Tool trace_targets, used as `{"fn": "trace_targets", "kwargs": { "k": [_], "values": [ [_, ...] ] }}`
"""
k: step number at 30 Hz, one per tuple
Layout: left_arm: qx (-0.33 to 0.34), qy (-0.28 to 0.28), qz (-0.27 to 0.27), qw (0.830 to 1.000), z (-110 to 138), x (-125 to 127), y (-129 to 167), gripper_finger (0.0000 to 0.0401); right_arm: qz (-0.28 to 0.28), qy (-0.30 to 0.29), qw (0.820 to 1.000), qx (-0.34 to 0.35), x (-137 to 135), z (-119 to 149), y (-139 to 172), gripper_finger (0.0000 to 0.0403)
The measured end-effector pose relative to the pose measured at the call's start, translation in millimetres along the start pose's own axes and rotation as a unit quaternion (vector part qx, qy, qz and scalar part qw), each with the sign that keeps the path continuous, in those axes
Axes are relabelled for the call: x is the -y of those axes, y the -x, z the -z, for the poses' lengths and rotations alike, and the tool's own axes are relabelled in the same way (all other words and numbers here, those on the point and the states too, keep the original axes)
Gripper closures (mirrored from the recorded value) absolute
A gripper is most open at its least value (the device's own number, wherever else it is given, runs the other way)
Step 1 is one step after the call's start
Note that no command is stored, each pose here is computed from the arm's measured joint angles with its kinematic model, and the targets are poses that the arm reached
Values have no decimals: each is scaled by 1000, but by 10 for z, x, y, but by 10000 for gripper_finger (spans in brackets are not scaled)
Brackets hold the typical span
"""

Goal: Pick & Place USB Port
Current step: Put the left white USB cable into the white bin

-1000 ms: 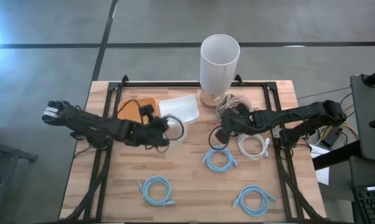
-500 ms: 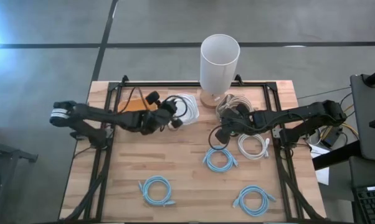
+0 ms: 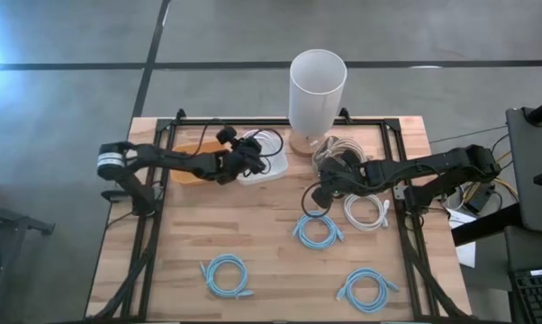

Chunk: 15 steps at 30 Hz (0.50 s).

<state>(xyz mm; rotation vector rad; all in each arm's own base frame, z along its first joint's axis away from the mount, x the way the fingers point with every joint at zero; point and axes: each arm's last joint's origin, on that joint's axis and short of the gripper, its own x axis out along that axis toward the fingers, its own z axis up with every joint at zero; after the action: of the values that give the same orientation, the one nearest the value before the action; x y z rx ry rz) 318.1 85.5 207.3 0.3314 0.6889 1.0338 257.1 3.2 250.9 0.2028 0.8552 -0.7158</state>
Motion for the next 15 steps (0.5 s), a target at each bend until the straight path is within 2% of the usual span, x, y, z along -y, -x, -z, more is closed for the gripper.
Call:
{"fn": "trace_targets", "kwargs": {
  "k": [8,15],
  "values": [
    [-17,-17,7,1000,101,142,-100,368,1,1,1000,-1,2,11,-7,339],
    [-20,-19,7,1000,113,147,-118,334,1,1,1000,-2,2,14,-9,333]
  ]
}}
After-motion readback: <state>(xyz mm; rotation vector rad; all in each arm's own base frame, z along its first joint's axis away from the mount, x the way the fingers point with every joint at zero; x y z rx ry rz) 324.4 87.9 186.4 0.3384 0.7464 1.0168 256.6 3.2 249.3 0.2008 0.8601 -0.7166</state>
